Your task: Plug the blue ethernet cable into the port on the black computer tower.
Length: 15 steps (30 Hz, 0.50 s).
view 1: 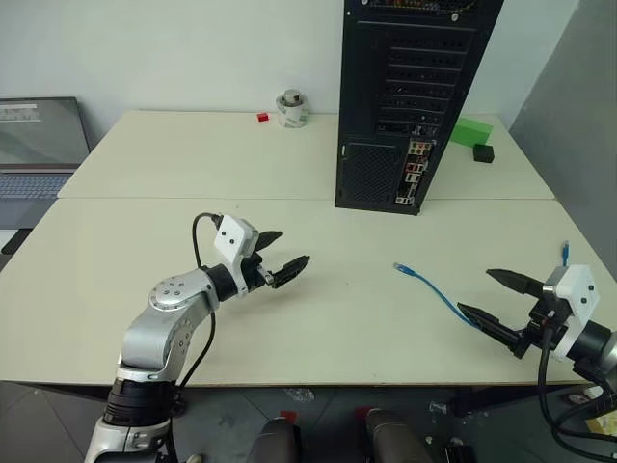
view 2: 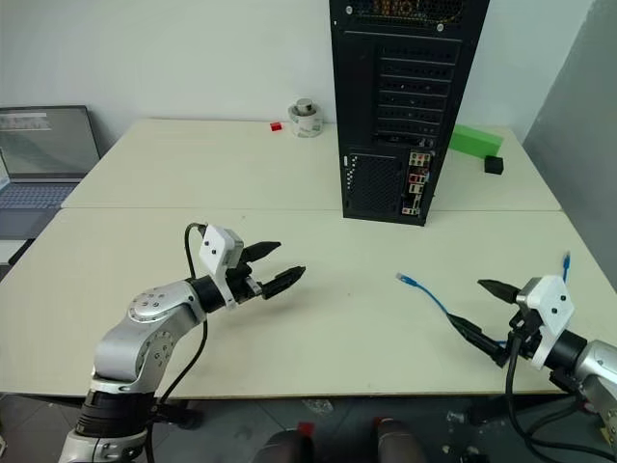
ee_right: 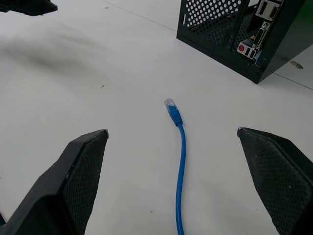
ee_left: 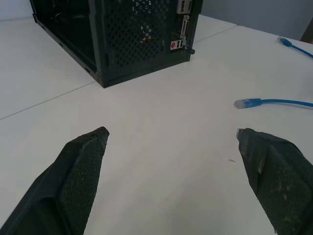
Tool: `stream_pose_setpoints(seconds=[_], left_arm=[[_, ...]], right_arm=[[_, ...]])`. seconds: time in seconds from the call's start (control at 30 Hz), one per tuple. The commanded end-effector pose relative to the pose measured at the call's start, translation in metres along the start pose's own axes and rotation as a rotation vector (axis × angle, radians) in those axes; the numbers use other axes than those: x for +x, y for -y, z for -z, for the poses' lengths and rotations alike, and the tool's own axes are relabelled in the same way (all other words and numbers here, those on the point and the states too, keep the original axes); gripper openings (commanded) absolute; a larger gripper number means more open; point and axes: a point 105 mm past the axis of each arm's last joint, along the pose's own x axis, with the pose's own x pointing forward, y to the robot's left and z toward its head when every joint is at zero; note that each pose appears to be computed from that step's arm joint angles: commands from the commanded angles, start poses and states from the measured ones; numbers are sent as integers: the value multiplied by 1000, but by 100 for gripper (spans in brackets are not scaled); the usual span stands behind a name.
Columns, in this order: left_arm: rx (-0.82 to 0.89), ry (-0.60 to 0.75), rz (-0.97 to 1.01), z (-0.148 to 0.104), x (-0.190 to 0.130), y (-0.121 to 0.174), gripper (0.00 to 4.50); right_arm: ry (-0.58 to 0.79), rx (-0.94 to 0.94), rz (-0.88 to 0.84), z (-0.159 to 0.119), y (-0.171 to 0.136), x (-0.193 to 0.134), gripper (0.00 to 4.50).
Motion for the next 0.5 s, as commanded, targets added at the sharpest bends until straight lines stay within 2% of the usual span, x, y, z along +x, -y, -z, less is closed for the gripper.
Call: stream_pose_setpoints(seconds=[0.03,0.37,0.5], left_arm=[[20,25,58,-11,-5,12,447],[24,16,38,-19,-3,13,447],[23,23,105,-23,0,22,447]], right_arm=[[35,-28,-26,-10,-3,3,450],[47,-35,-44,-12,-1,12,450],[52,-42,-66,-18,-2,20,450]])
